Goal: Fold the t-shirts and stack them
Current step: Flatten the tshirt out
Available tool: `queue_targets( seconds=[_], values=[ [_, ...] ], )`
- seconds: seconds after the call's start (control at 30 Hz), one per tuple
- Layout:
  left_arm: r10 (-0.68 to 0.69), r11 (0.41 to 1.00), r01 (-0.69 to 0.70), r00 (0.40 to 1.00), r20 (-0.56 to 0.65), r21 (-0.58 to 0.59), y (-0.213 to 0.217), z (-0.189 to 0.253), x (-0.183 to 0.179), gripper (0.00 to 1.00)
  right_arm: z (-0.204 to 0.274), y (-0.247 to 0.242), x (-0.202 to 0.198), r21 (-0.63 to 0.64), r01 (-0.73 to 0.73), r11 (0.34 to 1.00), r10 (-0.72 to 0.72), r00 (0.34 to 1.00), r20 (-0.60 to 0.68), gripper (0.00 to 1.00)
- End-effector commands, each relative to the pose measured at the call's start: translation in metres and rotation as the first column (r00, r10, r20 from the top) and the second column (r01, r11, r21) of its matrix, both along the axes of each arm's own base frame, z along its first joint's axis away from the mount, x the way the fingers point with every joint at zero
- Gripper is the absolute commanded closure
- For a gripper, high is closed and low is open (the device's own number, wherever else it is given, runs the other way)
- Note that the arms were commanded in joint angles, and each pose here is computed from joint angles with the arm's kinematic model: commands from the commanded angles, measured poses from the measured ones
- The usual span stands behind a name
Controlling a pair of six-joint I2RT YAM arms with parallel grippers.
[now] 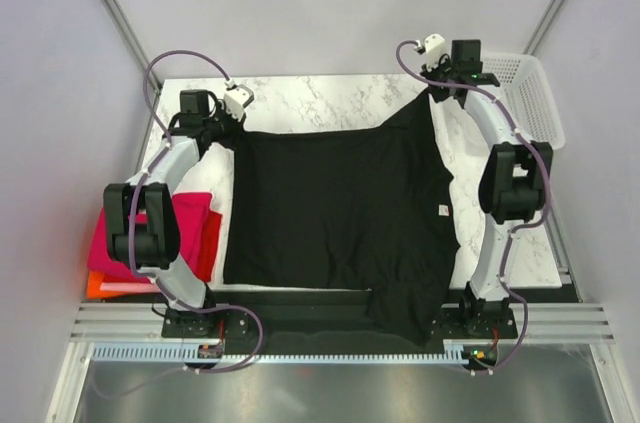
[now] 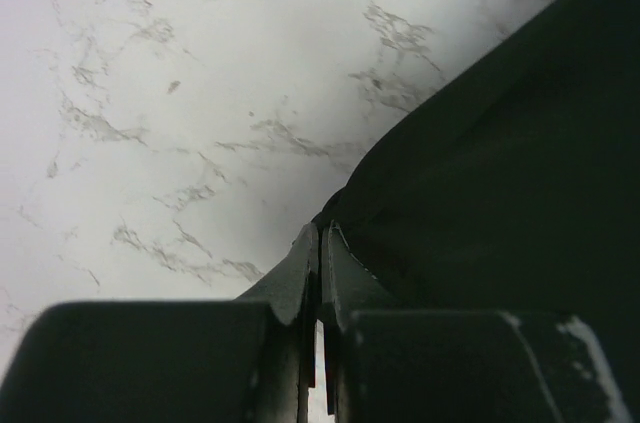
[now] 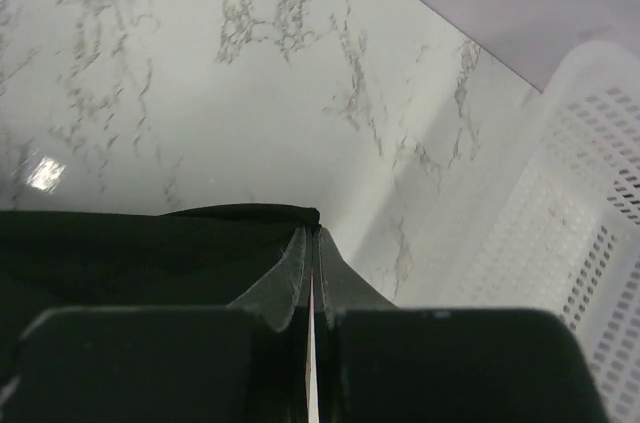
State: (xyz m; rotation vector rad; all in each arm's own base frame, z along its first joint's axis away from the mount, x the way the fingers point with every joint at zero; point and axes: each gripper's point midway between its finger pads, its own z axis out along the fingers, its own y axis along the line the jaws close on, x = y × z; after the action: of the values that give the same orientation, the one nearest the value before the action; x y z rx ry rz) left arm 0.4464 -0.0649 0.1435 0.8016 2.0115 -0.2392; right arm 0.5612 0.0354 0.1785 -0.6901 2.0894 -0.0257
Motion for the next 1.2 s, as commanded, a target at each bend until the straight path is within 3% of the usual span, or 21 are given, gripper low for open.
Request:
queue_targets(
  seconds=[0.0, 0.03, 0.1, 0.13, 0.43, 0.57, 0.7, 0.87, 0.9, 1.17],
  values=[
    [0.044, 0.995, -0.054, 0.992, 0.12, 0.078, 0.016, 0.021, 0.058, 0.98, 0.031, -0.004, 0.049, -0.007, 0.04, 0.999, -0.038, 0.99, 0.137, 1.0],
    [0.059, 0.996, -0.066, 0.993, 0.104, 0.068, 0.016, 0.018, 0.065, 0.98, 0.007, -0.005, 0.059, -0.011, 0.044, 0.999, -0.043, 0.994, 0.104, 1.0],
    [0.088, 0.994, -0.092, 0.993, 0.074, 0.058, 0.018, 0.01, 0.086, 0.98, 0.014, -0.006, 0.077, -0.01, 0.055, 0.998, -0.053, 0.988, 0.142, 1.0],
    [0.1, 0.994, -0.103, 0.993, 0.066, 0.048, 0.018, 0.007, 0.093, 0.98, -0.003, -0.007, 0.084, -0.014, 0.061, 0.998, -0.059, 0.991, 0.123, 1.0],
    [0.113, 0.989, -0.122, 0.988, 0.104, 0.08, 0.01, -0.004, 0.153, 0.98, 0.014, -0.005, 0.142, -0.016, 0.09, 0.996, -0.081, 0.95, 0.303, 1.0],
    [0.117, 0.987, -0.131, 0.983, 0.143, 0.088, 0.006, 0.006, 0.166, 0.98, 0.018, 0.0, 0.148, -0.025, 0.092, 0.995, -0.078, 0.939, 0.334, 1.0],
    [0.097, 0.991, -0.109, 0.985, 0.145, 0.078, 0.001, 0.015, 0.16, 0.98, 0.023, 0.003, 0.139, -0.03, 0.079, 0.996, -0.066, 0.946, 0.316, 1.0],
    [0.037, 0.995, -0.047, 0.994, 0.107, 0.086, -0.005, 0.018, 0.133, 0.98, 0.025, 0.008, 0.099, -0.067, 0.035, 0.997, -0.019, 0.972, 0.235, 1.0],
    [0.019, 0.995, -0.03, 0.992, 0.125, 0.09, -0.007, 0.03, 0.126, 0.98, 0.044, 0.008, 0.089, -0.065, 0.035, 0.997, -0.018, 0.967, 0.252, 1.0],
    [-0.015, 0.994, 0.006, 0.996, 0.086, 0.107, -0.007, 0.022, 0.088, 0.98, 0.032, 0.007, 0.041, -0.068, 0.031, 0.997, -0.02, 0.988, 0.155, 1.0]
  ],
)
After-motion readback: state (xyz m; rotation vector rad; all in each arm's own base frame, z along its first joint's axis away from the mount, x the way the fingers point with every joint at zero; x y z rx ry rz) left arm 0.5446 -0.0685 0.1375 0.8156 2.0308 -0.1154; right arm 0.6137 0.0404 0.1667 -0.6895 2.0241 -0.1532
